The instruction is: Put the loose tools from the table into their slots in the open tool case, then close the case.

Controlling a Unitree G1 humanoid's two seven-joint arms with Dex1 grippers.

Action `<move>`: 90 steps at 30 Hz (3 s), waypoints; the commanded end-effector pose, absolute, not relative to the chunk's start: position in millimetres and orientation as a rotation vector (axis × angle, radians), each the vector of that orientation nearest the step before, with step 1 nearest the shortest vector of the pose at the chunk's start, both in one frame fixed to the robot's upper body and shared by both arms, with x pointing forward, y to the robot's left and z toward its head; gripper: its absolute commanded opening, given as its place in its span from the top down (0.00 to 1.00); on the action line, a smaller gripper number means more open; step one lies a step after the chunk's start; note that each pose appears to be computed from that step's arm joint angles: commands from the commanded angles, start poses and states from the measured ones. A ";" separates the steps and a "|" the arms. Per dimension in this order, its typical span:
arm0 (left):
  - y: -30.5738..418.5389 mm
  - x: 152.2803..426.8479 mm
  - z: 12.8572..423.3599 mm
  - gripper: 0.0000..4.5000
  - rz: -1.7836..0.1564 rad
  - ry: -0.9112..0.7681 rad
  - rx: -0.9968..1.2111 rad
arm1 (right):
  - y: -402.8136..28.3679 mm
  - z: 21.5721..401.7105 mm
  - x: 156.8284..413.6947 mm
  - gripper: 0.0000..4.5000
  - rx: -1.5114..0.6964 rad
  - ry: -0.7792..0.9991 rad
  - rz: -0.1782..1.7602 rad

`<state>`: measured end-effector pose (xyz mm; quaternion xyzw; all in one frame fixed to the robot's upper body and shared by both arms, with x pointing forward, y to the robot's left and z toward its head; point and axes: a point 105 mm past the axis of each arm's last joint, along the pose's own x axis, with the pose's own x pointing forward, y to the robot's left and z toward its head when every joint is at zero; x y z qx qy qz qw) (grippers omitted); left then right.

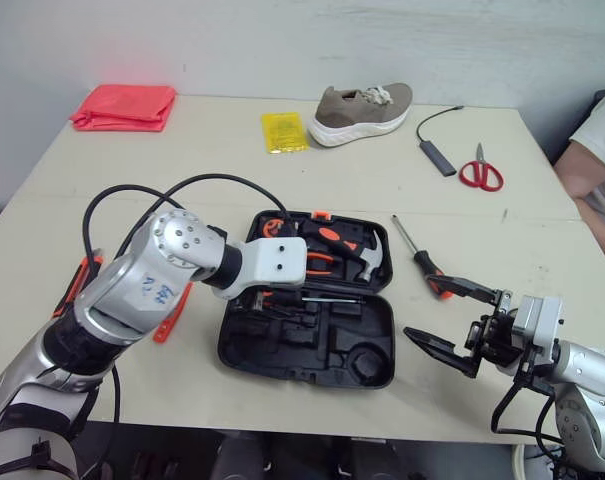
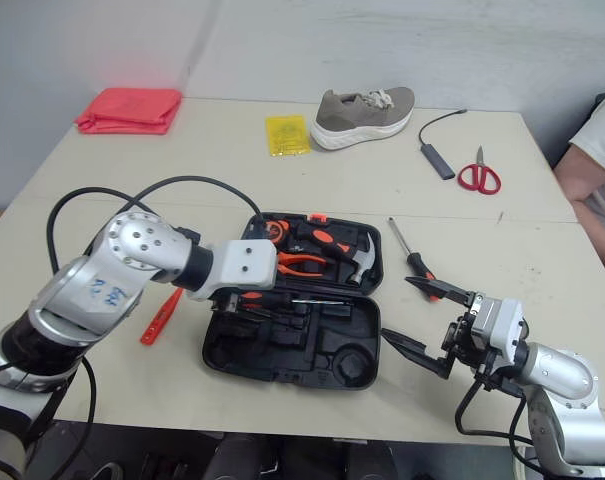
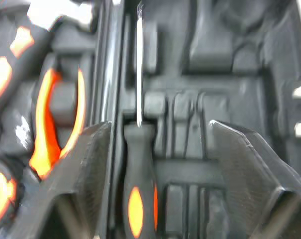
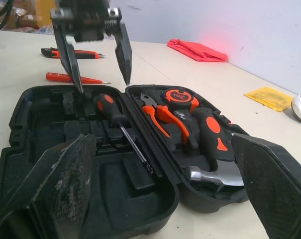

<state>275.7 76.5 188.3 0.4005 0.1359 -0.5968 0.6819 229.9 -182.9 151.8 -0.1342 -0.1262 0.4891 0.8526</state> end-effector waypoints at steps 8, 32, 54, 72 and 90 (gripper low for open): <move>96.1 308.0 169.7 0.99 -1.138 0.002 0.478 | -188.2 153.6 227.3 0.00 -0.285 -0.294 1.024; 75.1 305.7 97.1 0.99 -1.220 0.165 0.613 | -182.2 162.1 228.5 0.00 -0.290 -0.294 1.005; 62.8 273.5 10.6 0.99 -1.382 0.616 0.798 | -175.4 161.3 237.6 0.00 -0.272 -0.312 0.979; 58.7 316.9 157.5 0.99 -1.191 -0.143 0.491 | -174.4 165.0 237.3 0.00 -0.274 -0.312 0.958; 51.7 311.7 117.4 0.99 -1.196 0.075 0.400 | -178.7 159.6 236.7 0.00 -0.275 -0.300 0.967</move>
